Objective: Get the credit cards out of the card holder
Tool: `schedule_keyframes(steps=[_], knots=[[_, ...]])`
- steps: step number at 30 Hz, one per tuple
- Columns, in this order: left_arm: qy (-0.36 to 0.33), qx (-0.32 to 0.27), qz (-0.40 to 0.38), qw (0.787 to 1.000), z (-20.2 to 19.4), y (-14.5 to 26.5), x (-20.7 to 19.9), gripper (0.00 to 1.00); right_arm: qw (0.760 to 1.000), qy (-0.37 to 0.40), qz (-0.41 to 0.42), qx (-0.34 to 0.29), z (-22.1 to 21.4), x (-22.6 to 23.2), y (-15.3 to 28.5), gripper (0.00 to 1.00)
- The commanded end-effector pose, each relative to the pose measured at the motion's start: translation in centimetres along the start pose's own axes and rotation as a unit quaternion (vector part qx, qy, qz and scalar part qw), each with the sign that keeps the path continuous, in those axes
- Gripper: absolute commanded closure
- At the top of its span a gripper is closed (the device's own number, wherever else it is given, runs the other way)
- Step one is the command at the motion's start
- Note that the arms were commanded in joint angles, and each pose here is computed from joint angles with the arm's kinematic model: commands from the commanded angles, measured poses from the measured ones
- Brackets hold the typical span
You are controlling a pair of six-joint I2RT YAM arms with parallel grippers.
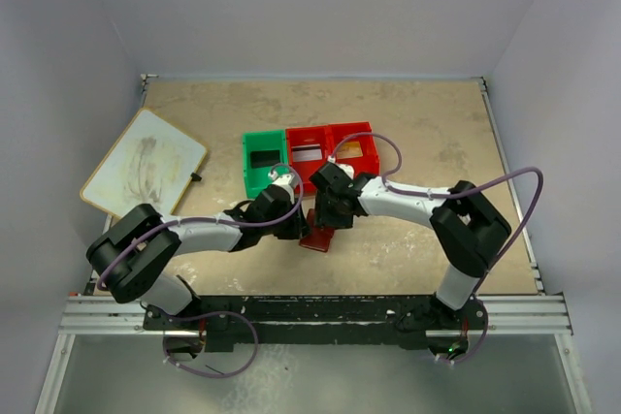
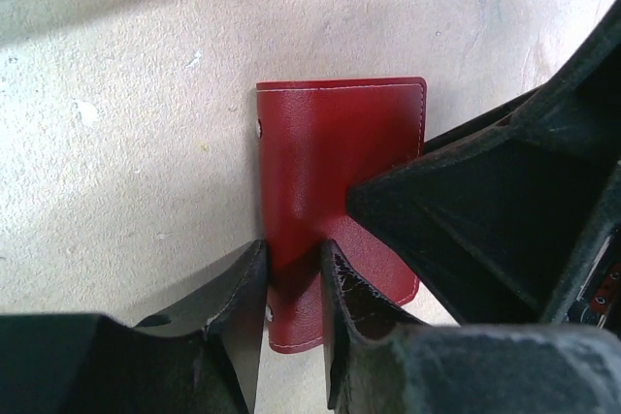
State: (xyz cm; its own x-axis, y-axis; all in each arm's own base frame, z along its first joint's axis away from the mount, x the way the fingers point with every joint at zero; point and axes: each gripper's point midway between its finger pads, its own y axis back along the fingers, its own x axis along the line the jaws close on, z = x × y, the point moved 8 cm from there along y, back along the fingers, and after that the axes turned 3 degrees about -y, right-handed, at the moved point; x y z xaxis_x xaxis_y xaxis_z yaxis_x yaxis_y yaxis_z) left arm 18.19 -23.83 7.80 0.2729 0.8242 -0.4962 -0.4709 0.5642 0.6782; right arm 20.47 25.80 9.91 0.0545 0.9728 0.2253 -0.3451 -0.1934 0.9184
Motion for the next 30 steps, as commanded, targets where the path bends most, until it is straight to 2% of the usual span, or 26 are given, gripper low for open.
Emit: schedule_keyframes(steps=[1,5,9,13,20,25,27,30], knots=[[-0.012,0.026,0.064,0.998,-1.8,0.1,2.2,0.80,1.000,0.017,-0.020,-0.002,-0.1,0.5,-0.4,0.45],[-0.015,0.040,0.066,0.997,-2.2,-0.3,2.4,0.87,1.000,0.026,-0.012,-0.003,0.1,1.1,-0.4,0.40],[-0.013,0.041,0.074,0.996,-2.3,-0.4,2.6,0.90,1.000,0.025,-0.014,-0.006,0.2,1.6,-0.5,0.40],[-0.013,0.036,0.078,0.996,-2.2,-0.2,2.6,0.91,1.000,0.026,-0.014,-0.009,0.2,1.9,-0.6,0.52],[-0.012,0.035,0.094,0.995,-2.2,-0.2,3.0,1.00,1.000,0.016,-0.010,-0.003,-0.1,1.7,0.3,0.73],[-0.013,0.034,0.117,0.992,-2.2,-0.1,3.4,1.00,1.000,0.016,0.013,-0.013,-0.1,1.6,0.9,0.75],[-0.011,0.034,0.122,0.992,-2.2,-0.1,3.5,1.00,0.999,0.014,0.036,-0.009,-0.1,1.5,1.1,0.81],[-0.008,0.035,0.134,0.990,-2.4,-0.1,3.8,1.00,0.998,0.006,0.062,-0.004,-0.2,1.0,1.4,0.81]])
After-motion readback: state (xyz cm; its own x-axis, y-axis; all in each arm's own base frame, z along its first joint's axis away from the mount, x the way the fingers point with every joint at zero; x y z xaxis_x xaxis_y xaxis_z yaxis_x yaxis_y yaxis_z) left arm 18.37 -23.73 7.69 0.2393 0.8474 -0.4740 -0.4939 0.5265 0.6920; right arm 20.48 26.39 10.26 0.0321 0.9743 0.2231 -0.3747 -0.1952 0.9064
